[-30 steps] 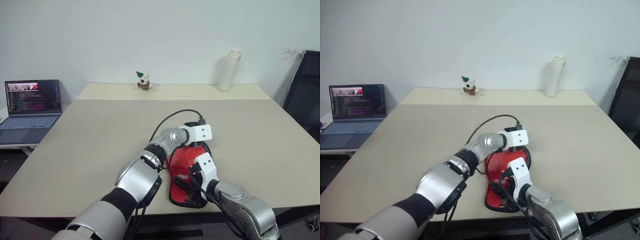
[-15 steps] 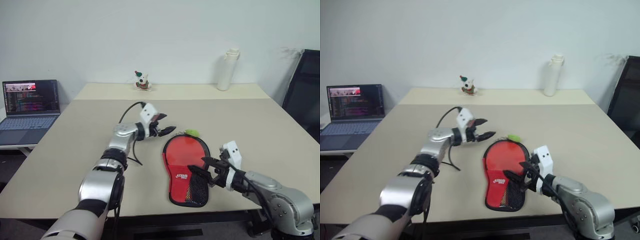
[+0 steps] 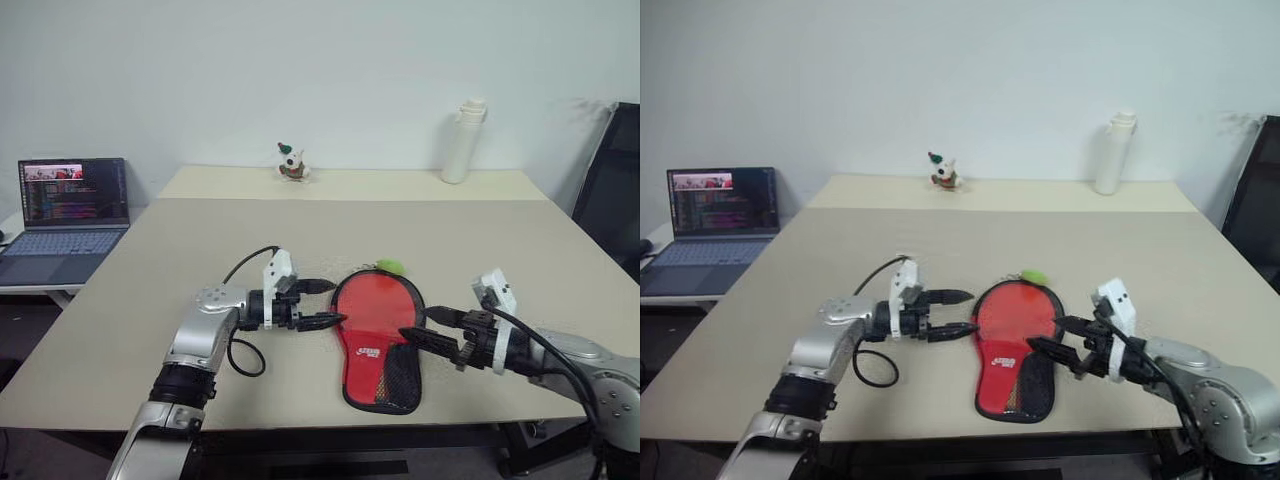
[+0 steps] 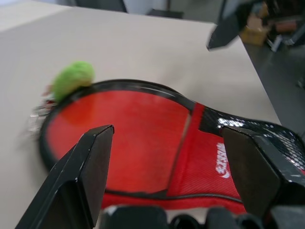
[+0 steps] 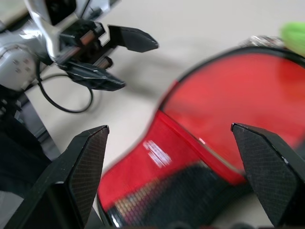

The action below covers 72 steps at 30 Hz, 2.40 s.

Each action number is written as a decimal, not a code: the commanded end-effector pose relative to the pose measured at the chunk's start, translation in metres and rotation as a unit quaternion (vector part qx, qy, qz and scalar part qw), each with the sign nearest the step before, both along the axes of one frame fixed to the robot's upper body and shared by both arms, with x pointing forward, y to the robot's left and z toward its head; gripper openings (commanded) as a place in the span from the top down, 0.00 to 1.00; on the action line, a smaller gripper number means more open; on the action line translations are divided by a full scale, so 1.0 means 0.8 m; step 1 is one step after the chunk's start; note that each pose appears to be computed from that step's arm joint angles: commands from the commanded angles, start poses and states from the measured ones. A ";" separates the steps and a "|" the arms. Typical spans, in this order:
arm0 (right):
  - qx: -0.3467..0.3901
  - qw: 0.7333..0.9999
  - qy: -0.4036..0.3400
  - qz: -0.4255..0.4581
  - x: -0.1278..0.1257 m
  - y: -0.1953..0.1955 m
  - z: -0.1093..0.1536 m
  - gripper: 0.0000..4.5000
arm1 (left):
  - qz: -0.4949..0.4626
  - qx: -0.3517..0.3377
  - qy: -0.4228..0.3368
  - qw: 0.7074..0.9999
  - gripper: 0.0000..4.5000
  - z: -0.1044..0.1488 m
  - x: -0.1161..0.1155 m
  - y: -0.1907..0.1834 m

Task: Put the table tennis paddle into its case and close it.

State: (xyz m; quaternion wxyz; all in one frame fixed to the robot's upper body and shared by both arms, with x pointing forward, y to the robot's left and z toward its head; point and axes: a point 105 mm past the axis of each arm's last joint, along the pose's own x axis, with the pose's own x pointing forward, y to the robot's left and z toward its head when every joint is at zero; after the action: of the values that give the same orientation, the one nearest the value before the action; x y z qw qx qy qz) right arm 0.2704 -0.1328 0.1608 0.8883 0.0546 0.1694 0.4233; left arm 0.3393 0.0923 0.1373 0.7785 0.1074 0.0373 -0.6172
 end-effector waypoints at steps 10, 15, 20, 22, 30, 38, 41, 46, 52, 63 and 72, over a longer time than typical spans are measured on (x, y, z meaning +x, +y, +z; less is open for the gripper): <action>-0.029 0.989 -0.111 -0.088 0.084 -0.026 0.048 0.00 | -0.030 0.066 -0.062 0.995 0.14 -0.039 0.028 -0.056; -0.069 0.985 -0.145 -0.069 0.119 -0.008 0.046 0.00 | -0.041 0.062 -0.064 0.995 0.14 -0.045 0.029 -0.068; -0.104 0.979 -0.174 -0.034 0.147 0.014 0.041 0.00 | -0.029 0.063 -0.066 0.995 0.14 -0.047 0.037 -0.069; -0.109 0.977 -0.179 -0.025 0.153 0.020 0.039 0.00 | -0.025 0.065 -0.066 0.995 0.14 -0.048 0.039 -0.069; -0.129 0.972 -0.194 -0.018 0.192 0.050 0.024 0.00 | -0.036 0.070 -0.063 0.995 0.14 -0.053 0.036 -0.069; -0.184 0.957 -0.214 -0.067 0.227 0.049 0.001 0.00 | -0.045 0.071 -0.061 0.995 0.14 -0.055 0.030 -0.069; -0.195 0.953 -0.217 -0.084 0.233 0.044 -0.002 0.08 | -0.047 0.071 -0.059 0.995 0.13 -0.056 0.028 -0.067; -0.196 0.951 -0.214 -0.103 0.239 0.037 -0.002 0.47 | -0.049 0.074 -0.055 0.995 0.13 -0.059 0.025 -0.064; -0.196 0.951 -0.214 -0.107 0.241 0.034 -0.002 0.94 | -0.053 0.076 -0.047 0.995 0.13 -0.064 0.022 -0.066; -0.180 0.953 -0.202 -0.137 0.244 0.028 -0.002 0.99 | -0.057 0.080 -0.040 0.994 0.13 -0.071 0.017 -0.065; -0.234 0.933 -0.190 -0.198 0.247 -0.032 -0.011 0.99 | -0.061 0.081 -0.027 0.995 0.13 -0.077 0.011 -0.065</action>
State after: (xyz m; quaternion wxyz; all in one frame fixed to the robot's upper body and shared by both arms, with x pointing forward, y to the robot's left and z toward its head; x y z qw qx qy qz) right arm 0.4657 -0.1376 0.1412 0.9506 -0.1985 0.0874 0.2221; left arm 0.3578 0.0421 0.0899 0.7473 0.1871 0.0335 -0.6368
